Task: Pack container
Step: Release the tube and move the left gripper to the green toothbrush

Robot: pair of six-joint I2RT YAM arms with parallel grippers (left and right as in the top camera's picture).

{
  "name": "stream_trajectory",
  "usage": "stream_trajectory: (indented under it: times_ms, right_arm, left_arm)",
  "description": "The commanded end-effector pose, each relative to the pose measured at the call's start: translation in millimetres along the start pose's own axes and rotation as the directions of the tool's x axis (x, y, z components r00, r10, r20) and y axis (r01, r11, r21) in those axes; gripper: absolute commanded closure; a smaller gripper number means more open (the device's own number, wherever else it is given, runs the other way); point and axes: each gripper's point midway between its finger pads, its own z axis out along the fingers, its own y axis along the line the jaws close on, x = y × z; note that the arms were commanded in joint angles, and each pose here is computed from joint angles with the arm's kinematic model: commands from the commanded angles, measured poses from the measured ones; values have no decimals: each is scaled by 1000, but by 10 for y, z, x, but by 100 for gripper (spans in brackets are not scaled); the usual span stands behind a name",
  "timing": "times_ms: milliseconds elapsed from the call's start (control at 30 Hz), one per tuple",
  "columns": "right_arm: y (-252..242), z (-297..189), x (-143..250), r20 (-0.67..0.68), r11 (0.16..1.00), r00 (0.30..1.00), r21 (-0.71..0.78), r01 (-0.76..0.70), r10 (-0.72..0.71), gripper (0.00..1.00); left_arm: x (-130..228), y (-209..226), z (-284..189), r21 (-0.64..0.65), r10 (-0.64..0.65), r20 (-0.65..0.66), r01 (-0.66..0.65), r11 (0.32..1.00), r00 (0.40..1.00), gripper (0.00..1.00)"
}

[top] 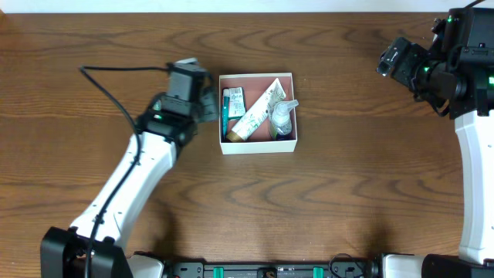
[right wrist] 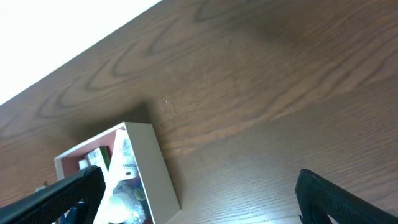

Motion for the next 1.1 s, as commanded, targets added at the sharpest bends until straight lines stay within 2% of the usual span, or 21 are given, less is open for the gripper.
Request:
stream_trajectory:
  times_ms: [0, 167, 367, 533, 800, 933, 1067]
  right_arm:
    - [1, 1, -14, -1, 1000, 1000, -4, -10, 10, 1]
    - [2, 1, -14, -1, 1000, 1000, -5, -10, 10, 1]
    - [2, 1, -14, -1, 1000, 1000, -5, -10, 10, 1]
    - [1, 1, -15, -1, 1000, 1000, -4, -10, 10, 1]
    - [2, 1, -14, -1, 1000, 1000, -5, -10, 10, 1]
    - [1, 1, -15, -1, 1000, 1000, -4, -10, 10, 1]
    - [1, 1, -15, -1, 1000, 1000, -4, -10, 10, 1]
  left_arm:
    - [-11, 687, 149, -217, -74, -22, 68, 974, 997, 34]
    - [176, 1314, 455, -342, -159, -120, 110, 933, 980, 34]
    - [463, 1673, 783, -381, -221, -227, 122, 916, 949, 34]
    - [608, 1595, 960, -279, -113, -326, 19, 960, 939, 36]
    - [673, 1597, 981, -267, -85, -356, -15, 963, 931, 37]
    - [720, 1606, 977, -258, -58, -375, -45, 965, 925, 44]
    - [764, 1614, 977, -259, -59, -384, -46, 965, 922, 66]
